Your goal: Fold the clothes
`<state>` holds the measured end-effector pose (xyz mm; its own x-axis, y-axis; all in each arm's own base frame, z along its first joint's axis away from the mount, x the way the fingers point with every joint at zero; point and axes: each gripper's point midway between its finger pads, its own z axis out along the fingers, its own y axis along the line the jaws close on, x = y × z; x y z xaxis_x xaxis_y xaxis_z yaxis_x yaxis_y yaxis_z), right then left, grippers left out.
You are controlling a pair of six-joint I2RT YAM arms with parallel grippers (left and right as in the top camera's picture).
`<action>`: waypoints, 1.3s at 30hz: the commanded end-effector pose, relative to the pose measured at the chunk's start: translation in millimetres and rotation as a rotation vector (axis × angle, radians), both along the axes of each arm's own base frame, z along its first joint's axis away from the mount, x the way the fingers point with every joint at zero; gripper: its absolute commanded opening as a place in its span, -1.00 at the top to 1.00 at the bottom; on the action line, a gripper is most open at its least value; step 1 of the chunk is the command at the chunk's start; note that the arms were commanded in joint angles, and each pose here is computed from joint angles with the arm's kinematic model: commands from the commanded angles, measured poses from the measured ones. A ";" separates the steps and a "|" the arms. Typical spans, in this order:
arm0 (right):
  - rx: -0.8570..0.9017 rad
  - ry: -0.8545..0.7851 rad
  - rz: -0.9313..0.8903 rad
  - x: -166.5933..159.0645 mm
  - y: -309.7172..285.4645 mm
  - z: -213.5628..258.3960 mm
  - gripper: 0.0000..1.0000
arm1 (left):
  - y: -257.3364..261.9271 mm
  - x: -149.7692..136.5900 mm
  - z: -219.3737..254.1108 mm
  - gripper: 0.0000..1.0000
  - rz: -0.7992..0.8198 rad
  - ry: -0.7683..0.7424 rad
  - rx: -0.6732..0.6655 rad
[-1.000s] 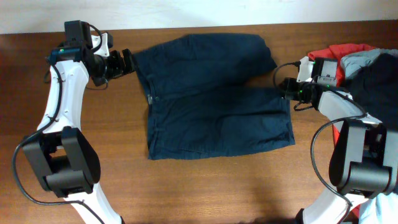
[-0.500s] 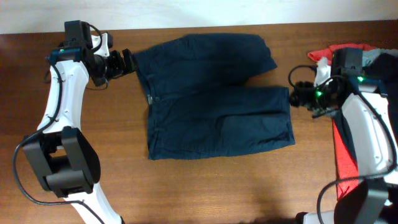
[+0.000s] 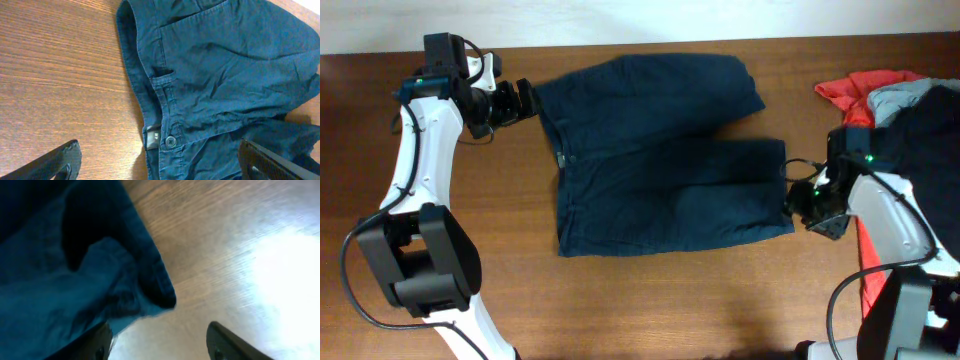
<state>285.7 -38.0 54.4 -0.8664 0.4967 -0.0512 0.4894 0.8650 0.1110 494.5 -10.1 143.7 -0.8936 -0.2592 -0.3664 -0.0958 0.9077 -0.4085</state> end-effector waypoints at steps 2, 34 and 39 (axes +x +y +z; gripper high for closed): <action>0.026 -0.003 -0.045 -5.5 7.2 -24.2 -0.30 | -0.7 1.3 13.3 -0.98 -0.010 -0.033 -0.001; 0.055 -0.063 -0.047 -5.4 13.9 -51.2 0.92 | -0.6 1.2 13.2 -0.99 -0.010 -0.033 -0.001; 0.056 -0.056 -0.047 -7.3 14.2 -51.5 0.91 | 3.4 24.8 27.2 -0.98 -0.007 -0.150 0.015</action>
